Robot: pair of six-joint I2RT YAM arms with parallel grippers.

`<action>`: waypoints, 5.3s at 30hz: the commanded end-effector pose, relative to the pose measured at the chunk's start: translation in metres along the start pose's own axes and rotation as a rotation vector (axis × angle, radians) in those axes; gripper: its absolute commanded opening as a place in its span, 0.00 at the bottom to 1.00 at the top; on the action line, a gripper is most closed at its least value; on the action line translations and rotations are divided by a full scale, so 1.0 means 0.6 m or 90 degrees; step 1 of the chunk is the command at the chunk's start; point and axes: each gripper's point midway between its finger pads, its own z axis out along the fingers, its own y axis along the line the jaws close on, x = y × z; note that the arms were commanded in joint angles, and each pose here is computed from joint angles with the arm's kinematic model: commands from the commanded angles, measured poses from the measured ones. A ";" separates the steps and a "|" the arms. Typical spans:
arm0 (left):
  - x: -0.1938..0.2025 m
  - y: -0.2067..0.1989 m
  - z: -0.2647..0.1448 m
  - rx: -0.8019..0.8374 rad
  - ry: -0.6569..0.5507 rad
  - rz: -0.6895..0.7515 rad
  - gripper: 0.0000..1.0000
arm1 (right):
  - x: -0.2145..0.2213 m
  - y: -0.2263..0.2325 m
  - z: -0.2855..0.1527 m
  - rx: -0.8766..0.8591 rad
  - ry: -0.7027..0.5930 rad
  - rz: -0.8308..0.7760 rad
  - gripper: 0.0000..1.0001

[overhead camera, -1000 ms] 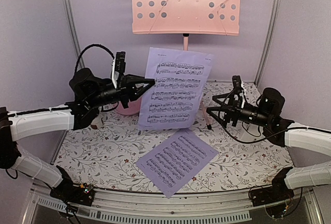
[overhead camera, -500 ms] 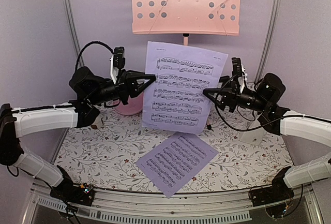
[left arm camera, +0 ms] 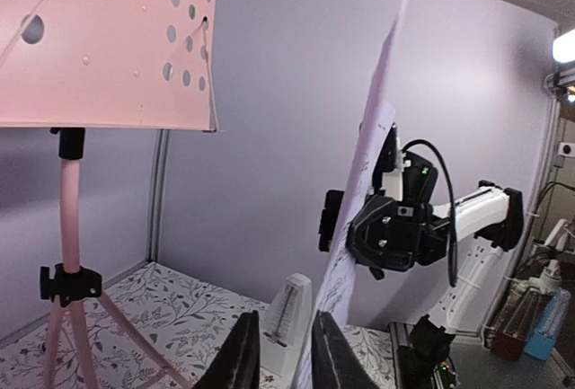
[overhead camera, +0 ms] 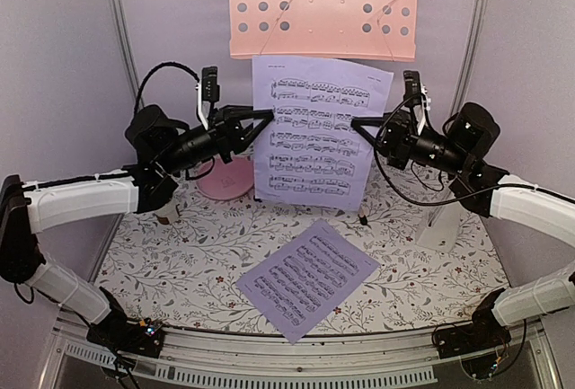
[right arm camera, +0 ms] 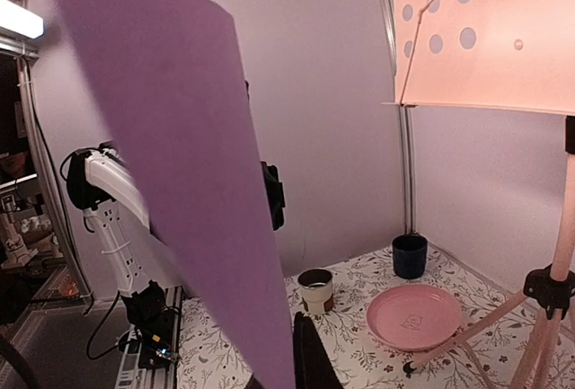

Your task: Set up the instrument practice props

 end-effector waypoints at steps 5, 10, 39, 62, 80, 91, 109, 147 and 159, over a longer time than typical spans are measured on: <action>-0.046 0.098 -0.008 -0.261 0.101 0.107 0.42 | -0.105 -0.076 -0.004 0.229 0.014 -0.085 0.00; -0.114 0.124 -0.006 -0.353 0.110 0.198 0.47 | -0.156 -0.096 -0.029 0.321 -0.008 -0.130 0.00; -0.254 0.224 0.196 -0.406 0.079 0.401 0.45 | -0.323 -0.097 -0.069 0.423 -0.126 -0.236 0.00; -0.243 0.185 0.181 -0.354 0.119 0.434 0.00 | -0.348 -0.143 -0.071 0.491 -0.156 -0.241 0.00; -0.282 0.137 0.162 -0.189 -0.009 0.391 0.00 | -0.384 -0.143 -0.063 0.481 -0.193 -0.279 0.00; -0.290 0.141 0.173 -0.183 -0.037 0.392 0.00 | -0.446 -0.159 -0.070 0.541 -0.258 -0.282 0.00; -0.270 0.109 0.187 -0.121 -0.034 0.433 0.00 | -0.439 -0.164 0.024 0.419 -0.221 -0.357 0.00; -0.260 0.091 0.212 -0.085 -0.027 0.444 0.00 | -0.416 -0.162 0.162 0.190 -0.237 -0.433 0.00; -0.259 0.089 0.212 -0.078 -0.026 0.446 0.00 | -0.382 -0.162 0.191 0.123 -0.211 -0.438 0.00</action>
